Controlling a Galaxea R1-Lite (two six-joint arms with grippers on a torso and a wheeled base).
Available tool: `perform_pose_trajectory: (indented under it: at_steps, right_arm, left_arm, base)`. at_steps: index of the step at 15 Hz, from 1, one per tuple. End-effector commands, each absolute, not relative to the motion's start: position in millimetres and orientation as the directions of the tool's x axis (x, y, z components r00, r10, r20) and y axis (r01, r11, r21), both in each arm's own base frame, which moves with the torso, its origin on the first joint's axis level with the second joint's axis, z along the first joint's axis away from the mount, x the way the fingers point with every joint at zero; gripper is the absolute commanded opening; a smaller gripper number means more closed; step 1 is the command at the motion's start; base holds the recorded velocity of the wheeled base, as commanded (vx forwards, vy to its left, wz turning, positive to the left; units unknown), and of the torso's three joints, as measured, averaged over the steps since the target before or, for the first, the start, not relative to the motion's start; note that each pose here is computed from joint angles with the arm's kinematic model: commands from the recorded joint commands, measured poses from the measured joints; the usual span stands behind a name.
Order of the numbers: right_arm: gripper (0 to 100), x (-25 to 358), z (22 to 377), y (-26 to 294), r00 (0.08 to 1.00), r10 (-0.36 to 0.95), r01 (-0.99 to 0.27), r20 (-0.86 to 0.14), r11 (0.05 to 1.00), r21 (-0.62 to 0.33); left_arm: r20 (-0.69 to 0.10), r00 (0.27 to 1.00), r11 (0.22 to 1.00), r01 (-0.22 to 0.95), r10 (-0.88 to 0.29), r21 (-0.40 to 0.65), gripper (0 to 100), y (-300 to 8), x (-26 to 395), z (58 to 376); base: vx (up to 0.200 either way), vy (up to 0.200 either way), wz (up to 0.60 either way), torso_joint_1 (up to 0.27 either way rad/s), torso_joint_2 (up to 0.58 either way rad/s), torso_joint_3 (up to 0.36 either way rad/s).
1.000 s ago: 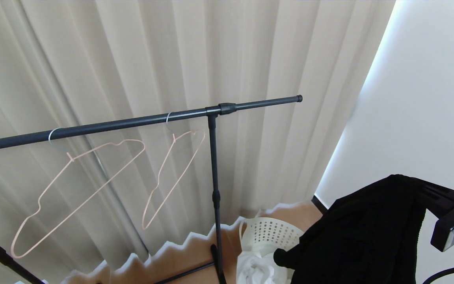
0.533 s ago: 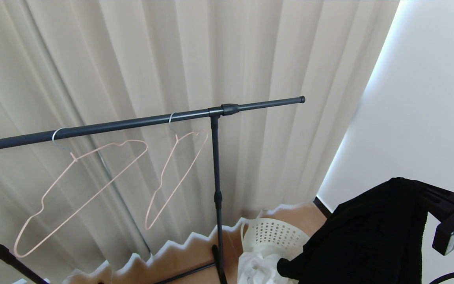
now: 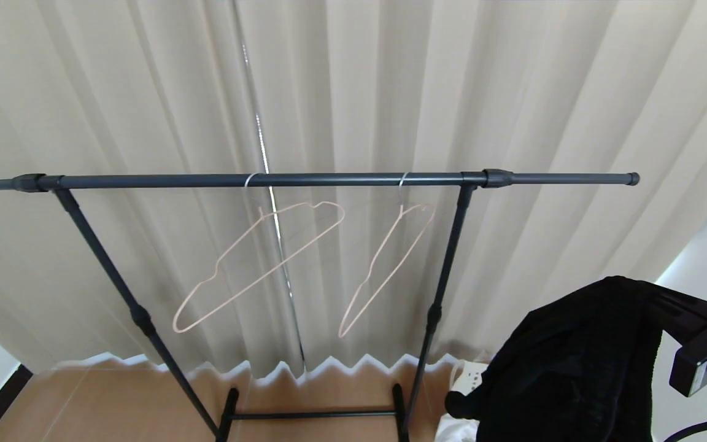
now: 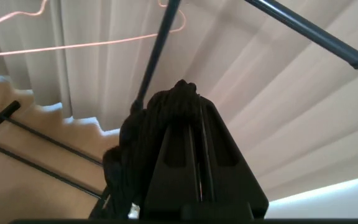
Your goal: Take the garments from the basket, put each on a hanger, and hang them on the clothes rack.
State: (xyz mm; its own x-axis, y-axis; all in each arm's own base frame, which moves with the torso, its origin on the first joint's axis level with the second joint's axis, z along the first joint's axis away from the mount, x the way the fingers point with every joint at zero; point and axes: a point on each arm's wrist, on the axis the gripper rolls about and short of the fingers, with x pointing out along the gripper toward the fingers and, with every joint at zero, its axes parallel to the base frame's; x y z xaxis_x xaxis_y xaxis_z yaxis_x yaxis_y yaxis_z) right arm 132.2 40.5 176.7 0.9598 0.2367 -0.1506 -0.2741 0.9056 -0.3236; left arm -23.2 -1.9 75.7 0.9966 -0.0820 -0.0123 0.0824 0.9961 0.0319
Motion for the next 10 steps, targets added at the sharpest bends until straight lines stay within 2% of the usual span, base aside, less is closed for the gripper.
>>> perform_pose_trajectory:
  at_steps: [1, 4, 10]
  right_arm:
    - [0, 132.3, 176.6, 40.6, 0.960, 0.237, -0.274, -0.151, 0.906, -0.324]
    - [0, 132.5, 176.4, 40.7, 0.960, 0.236, -0.275, -0.152, 0.905, -0.324]
    - [0, 131.9, 176.4, 40.4, 0.960, 0.237, -0.274, -0.151, 0.905, -0.325]
  left_arm:
    - [-0.012, 0.996, 0.996, 0.083, -0.083, 0.033, 100, -1.9, -23.2, 75.9]
    - [-0.012, 0.996, 0.996, 0.085, -0.084, 0.033, 100, -2.0, -23.2, 75.9]
    - [-0.012, 0.996, 0.996, 0.086, -0.086, 0.031, 100, -2.0, -23.2, 75.9]
  base:
    - [-0.200, 0.000, 0.00, 0.007, 0.01, 0.002]
    - [-0.200, 0.000, 0.00, 0.002, 0.01, -0.002]
    - [0.000, 0.200, 0.00, -0.002, 0.00, 0.007]
